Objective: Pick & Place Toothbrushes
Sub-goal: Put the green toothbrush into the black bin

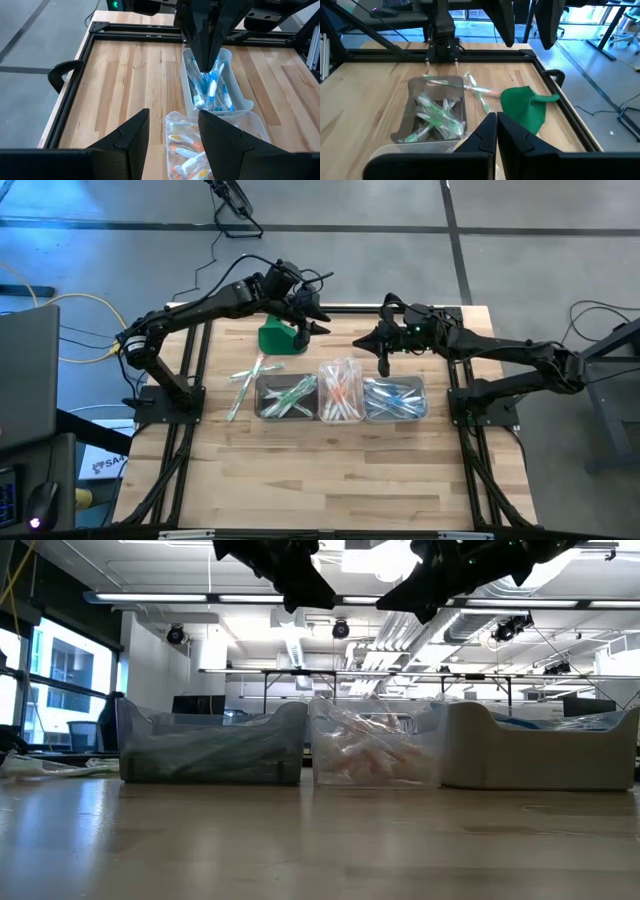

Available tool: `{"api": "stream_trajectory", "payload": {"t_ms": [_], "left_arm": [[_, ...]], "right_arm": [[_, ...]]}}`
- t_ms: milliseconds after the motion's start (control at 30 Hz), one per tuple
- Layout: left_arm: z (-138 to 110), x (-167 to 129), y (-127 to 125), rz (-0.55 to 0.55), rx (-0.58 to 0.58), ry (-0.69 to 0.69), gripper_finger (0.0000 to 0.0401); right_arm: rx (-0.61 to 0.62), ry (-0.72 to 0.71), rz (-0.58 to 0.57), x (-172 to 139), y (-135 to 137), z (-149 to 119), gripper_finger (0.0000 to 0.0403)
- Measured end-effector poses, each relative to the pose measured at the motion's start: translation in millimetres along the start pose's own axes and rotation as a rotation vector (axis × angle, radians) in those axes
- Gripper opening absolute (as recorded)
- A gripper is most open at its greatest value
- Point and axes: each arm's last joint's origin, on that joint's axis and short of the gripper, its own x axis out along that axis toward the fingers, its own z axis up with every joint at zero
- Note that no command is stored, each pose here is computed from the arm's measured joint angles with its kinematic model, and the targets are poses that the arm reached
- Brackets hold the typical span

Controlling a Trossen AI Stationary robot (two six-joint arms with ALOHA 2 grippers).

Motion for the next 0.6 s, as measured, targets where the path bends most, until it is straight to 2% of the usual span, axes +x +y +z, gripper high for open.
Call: {"api": "stream_trajectory", "payload": {"t_ms": [433,600], "left_arm": [[2.8,0.0,0.7,0.008,0.011,-0.027,0.0167],[6.2,-0.2,1.4,0.013,-0.068,-0.061,0.0165]], "right_arm": [[-0.03,0.001,0.0,0.1,0.0,-0.1,0.0004],[-0.03,0.001,-0.001,0.1,-0.1,-0.1,0.0004]]}}
